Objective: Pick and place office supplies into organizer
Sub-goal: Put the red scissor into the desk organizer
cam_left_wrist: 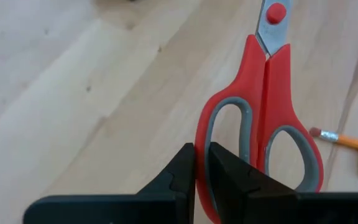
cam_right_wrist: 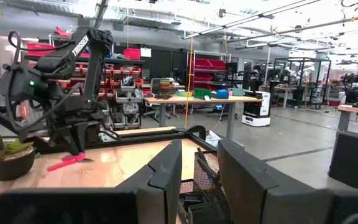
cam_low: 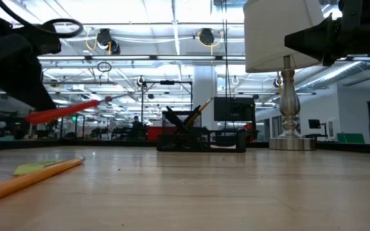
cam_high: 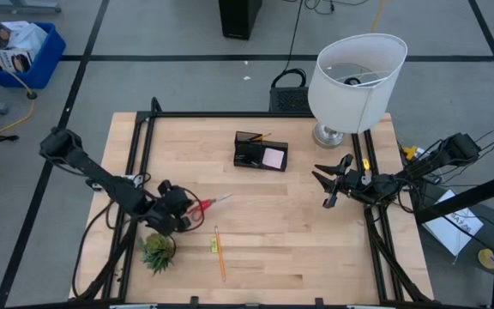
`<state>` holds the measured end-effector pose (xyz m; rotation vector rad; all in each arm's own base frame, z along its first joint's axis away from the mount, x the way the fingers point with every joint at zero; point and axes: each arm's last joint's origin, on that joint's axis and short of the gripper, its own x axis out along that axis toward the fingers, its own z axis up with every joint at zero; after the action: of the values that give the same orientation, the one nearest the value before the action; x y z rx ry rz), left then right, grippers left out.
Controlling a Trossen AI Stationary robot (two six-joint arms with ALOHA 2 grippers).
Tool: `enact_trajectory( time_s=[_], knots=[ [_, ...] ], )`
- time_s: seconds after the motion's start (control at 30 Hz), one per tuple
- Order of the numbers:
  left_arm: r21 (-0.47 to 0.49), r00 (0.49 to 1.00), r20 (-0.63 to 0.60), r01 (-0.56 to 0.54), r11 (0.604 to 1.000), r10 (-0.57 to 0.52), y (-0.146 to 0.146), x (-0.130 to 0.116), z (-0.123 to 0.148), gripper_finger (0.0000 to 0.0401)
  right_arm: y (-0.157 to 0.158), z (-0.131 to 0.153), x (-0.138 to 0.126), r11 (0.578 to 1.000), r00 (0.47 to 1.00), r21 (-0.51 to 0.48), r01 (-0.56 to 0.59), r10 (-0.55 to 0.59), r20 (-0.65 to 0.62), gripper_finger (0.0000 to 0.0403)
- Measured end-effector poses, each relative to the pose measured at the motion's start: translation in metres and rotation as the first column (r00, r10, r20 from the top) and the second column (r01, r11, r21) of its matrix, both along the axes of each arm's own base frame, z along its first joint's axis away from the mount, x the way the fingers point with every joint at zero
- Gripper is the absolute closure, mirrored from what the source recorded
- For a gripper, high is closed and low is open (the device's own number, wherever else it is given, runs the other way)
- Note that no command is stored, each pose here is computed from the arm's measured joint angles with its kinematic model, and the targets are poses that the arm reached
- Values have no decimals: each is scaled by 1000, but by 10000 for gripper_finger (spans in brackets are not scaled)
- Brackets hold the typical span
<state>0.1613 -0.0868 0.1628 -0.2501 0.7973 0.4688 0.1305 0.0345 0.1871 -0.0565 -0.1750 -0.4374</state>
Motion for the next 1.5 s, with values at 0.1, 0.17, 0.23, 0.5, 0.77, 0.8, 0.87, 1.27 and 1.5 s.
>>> enact_trajectory(
  time_s=[0.1,0.17,0.23,0.5,0.77,0.8,0.87,1.27,1.5],
  knots=[
    [46,999,46,-4,999,2,2,0,5,360,0,0,0,1000,1000,0,-1,1,0,303],
    [83,996,83,-23,996,16,4,-1,9,359,0,0,0,1000,1000,0,0,0,0,303],
    [145,992,124,-37,989,19,6,-2,14,359,0,0,0,1000,1000,0,0,0,0,303],
    [273,979,203,-58,960,2,27,-4,40,359,0,0,0,1000,1000,0,0,0,0,303],
    [388,981,195,-81,918,4,51,5,82,359,0,0,0,1000,1000,0,0,0,0,303],
    [396,980,197,-90,914,12,54,7,87,359,0,0,0,1000,1000,0,0,0,0,303],
    [399,979,202,-99,911,18,60,12,98,359,0,0,0,1000,1000,0,0,0,0,303],
    [485,992,-42,-83,871,117,111,43,135,359,0,0,0,1000,1000,0,0,0,0,303],
    [558,949,-272,20,830,160,131,76,138,359,0,0,0,1000,1000,0,0,0,0,303]
  ],
)
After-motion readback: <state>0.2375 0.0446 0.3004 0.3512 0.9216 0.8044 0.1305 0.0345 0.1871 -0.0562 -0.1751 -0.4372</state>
